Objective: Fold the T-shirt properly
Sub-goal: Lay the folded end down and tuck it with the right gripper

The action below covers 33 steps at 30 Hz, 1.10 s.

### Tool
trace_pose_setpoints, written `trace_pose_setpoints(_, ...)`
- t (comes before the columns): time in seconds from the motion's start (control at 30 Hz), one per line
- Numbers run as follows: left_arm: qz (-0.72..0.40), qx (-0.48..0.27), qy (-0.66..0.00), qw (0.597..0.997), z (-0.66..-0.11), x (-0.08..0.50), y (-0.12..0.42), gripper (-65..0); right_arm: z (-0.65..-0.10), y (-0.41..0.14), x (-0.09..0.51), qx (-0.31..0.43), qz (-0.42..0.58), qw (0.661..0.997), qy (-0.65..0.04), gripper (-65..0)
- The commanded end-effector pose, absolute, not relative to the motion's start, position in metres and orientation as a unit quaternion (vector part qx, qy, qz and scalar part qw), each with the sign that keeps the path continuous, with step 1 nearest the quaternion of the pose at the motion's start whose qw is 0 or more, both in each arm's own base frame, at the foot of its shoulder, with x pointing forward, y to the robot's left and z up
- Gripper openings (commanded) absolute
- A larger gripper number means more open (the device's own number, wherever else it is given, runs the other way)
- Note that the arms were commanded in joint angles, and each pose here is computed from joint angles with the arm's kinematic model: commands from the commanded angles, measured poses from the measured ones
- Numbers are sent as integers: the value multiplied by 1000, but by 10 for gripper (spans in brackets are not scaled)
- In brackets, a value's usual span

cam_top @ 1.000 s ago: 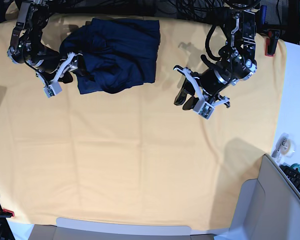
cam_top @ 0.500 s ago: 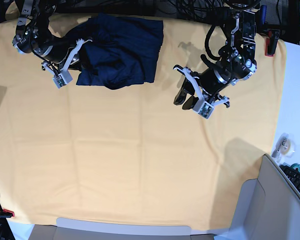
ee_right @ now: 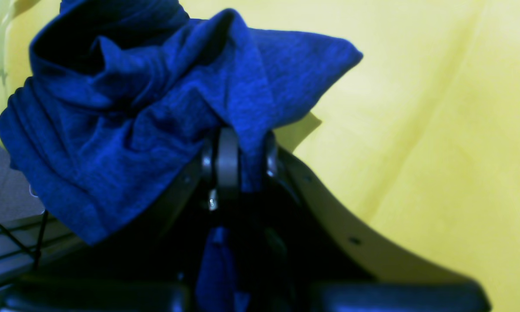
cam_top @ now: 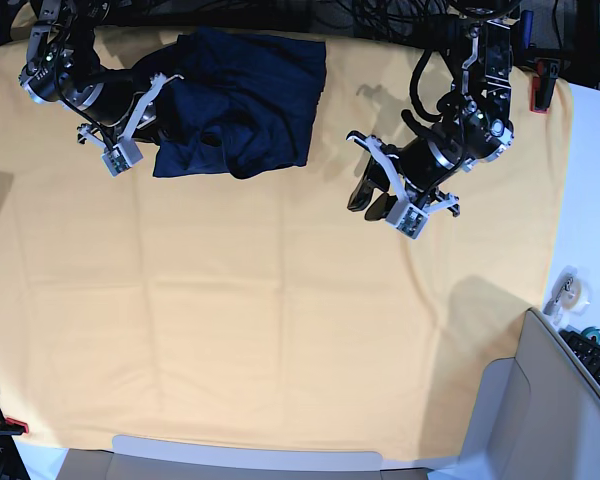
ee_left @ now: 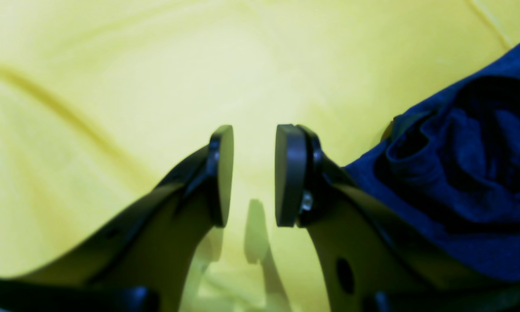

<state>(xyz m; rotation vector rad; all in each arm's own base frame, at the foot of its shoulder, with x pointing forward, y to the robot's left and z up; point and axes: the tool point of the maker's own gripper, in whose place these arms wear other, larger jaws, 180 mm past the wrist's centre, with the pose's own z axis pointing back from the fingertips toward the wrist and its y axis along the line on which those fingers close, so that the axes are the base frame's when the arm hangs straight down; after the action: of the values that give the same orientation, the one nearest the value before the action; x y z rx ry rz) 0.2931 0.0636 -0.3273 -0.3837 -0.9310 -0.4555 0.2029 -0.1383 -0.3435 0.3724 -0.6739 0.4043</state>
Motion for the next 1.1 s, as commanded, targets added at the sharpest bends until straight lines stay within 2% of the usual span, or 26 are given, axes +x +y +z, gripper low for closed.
trace_pose_setpoints(0.0,-217,-188,-464,838,-314,299,61,-485,-334,-137,208,182,202,899,-344,-644)
trace_pose_setpoints(0.1,-217,-188,-464,838,-314,299,61,-485,-334,-134,208,187,204,897,-344,-641)
trace_pose_setpoints(0.3,-216,-188,-463,839,-315,298,62,-485,-334,-134,207,188,203,897,-344,-540)
trace_pose_setpoints(0.67,-215,-186,-463,839,-315,298,64,-485,-338,-133,202,191,201,900,-336,-527)
trace_pose_setpoints(0.9,-215,-186,-462,840,-316,298,64,-485,-342,-134,194,192,199,904,-326,-387)
trace_pose_setpoints(1.07,-215,-186,-461,841,-316,297,64,-485,-344,-134,192,192,199,905,-322,-374)
